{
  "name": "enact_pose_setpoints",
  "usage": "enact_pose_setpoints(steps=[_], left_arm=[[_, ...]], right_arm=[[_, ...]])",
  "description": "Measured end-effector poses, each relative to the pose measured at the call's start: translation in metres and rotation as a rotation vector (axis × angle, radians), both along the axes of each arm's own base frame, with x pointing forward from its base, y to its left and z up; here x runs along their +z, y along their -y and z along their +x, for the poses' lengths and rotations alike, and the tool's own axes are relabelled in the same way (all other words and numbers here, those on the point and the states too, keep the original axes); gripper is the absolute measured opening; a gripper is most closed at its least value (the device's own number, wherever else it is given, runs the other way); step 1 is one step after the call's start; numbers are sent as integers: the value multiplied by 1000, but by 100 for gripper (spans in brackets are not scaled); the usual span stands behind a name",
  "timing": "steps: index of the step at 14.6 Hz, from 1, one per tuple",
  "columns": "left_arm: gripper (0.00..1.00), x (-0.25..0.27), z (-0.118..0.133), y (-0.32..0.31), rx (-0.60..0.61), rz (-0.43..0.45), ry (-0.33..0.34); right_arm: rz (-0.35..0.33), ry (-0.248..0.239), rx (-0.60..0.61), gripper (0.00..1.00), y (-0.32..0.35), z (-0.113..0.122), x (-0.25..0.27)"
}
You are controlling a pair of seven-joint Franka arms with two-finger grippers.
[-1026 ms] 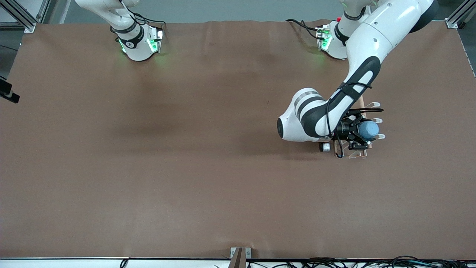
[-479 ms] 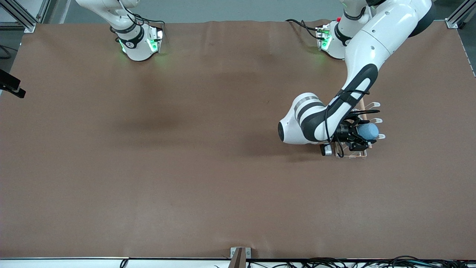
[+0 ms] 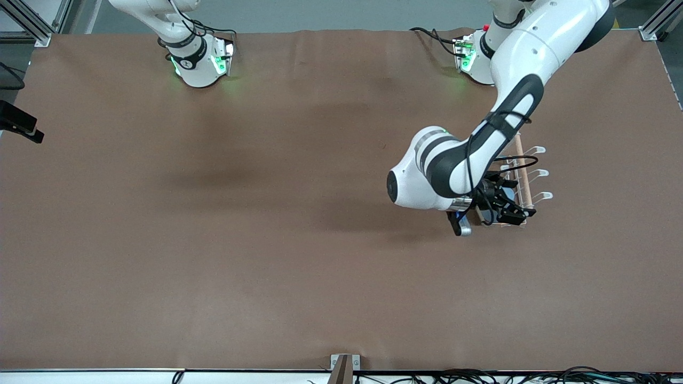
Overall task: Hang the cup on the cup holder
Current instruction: 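Hang the cup on a rack hook with the left gripper, then open the left gripper and lift it away from the cup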
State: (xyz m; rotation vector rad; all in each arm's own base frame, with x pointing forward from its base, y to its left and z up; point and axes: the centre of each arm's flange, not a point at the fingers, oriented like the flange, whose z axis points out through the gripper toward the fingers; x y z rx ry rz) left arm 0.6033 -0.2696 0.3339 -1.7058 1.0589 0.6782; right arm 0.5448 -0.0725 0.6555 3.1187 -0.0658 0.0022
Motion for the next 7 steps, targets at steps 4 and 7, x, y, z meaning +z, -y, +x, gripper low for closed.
enact_pose_setpoints(steps=[4, 7], left_arm=[[100, 89, 33, 13, -19, -237, 200], [100, 120, 33, 18, 31, -373, 301]], right_arm=[[2, -7, 5, 100, 0, 0, -3], [4, -21, 11, 100, -3, 0, -10]])
